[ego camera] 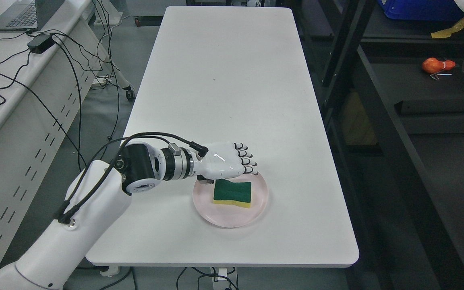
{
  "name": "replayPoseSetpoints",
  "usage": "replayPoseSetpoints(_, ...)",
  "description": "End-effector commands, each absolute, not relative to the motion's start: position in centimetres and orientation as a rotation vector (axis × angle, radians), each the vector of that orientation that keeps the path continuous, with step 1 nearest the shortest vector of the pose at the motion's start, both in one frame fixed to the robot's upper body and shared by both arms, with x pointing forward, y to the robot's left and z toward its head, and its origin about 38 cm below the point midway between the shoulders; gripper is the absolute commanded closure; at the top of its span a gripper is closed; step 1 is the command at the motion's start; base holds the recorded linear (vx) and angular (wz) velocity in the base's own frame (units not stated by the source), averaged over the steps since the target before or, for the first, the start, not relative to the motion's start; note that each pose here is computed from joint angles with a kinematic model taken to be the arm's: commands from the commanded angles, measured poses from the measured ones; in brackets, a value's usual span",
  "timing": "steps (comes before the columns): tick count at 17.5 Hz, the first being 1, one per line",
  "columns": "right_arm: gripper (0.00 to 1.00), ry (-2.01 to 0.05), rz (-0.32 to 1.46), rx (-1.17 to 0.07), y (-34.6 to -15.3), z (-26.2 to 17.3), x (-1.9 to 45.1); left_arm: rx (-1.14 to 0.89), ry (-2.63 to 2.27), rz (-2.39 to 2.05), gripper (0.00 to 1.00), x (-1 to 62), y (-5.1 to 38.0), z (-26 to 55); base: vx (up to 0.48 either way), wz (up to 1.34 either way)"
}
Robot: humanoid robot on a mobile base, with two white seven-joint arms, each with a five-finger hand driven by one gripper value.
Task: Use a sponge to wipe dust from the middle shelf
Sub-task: 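Close the left hand around the green-and-yellow sponge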
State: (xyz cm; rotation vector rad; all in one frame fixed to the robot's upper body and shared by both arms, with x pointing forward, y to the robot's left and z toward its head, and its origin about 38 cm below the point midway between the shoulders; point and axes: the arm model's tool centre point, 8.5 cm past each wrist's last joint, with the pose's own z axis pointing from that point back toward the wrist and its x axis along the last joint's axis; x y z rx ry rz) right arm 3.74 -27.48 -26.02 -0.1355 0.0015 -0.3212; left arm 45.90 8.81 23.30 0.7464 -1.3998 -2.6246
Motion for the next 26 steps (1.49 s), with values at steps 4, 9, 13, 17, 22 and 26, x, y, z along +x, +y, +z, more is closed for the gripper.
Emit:
replayPoseSetpoints(4, 0.00, -0.019, -0.323, -0.153, -28.7, -25.9, 4.3, 0.683, -1.338, -2.743, 0.07, 43.6, 6.8, 19.5, 0.000, 0.00)
replayPoseSetpoints(9, 0.00, -0.019, -0.323, -0.153, -28.7, -25.9, 4.3, 0.670, -1.323, -2.720, 0.07, 43.4, 7.4, 18.4, 0.000, 0.00)
replayPoseSetpoints(13, 0.00, -0.019, -0.321, -0.154, -28.7, -25.9, 4.3, 0.731, -1.361, -2.616, 0.10, 44.7, 9.2, 20.3, 0.000, 0.00)
replayPoseSetpoints(17, 0.00, -0.019, -0.323, -0.153, -28.7, -25.9, 4.3, 0.725, -1.448, -2.398, 0.31, 45.5, 11.9, 20.9, 0.000, 0.00)
replayPoseSetpoints(22, 0.00, -0.019, -0.323, -0.153, -28.7, -25.9, 4.3, 0.652, -1.567, -2.122, 0.77, 46.4, 14.6, 22.2, 0.000, 0.00)
replayPoseSetpoints(26, 0.00, -0.019, -0.323, -0.153, -28.7, -25.9, 4.3, 0.439, -1.842, -1.756, 1.00, 47.3, 17.7, 24.2, 0.000, 0.00)
